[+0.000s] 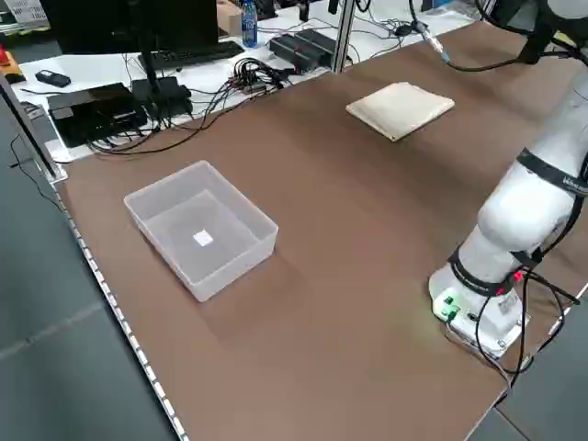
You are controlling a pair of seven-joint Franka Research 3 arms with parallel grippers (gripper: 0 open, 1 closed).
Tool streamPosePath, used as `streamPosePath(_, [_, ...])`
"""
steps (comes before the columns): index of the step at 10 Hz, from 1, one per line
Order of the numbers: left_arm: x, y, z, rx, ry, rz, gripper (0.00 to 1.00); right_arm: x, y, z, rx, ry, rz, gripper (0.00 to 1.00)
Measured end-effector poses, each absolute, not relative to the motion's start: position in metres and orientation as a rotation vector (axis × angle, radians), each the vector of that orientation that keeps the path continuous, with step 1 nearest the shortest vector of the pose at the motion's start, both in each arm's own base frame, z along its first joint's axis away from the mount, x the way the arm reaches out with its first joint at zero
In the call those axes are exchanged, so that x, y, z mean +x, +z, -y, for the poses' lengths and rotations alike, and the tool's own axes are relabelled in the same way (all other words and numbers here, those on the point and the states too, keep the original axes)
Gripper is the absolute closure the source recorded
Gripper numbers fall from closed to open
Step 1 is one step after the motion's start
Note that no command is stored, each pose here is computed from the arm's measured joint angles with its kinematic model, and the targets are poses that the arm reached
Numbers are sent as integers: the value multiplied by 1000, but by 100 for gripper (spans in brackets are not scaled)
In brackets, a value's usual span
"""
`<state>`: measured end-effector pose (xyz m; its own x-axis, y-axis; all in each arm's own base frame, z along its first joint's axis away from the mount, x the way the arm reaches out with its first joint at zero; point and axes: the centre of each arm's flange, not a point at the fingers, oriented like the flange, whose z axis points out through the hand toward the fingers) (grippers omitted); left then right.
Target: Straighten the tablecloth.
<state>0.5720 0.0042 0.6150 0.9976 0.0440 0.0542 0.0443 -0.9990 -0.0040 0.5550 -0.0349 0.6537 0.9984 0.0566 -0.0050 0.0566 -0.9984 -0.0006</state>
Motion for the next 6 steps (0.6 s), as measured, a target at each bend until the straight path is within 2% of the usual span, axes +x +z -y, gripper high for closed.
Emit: streamPosePath(6, [572,614,0,-3135,-82,66,0,566,642,24,-3136,-2,118,0])
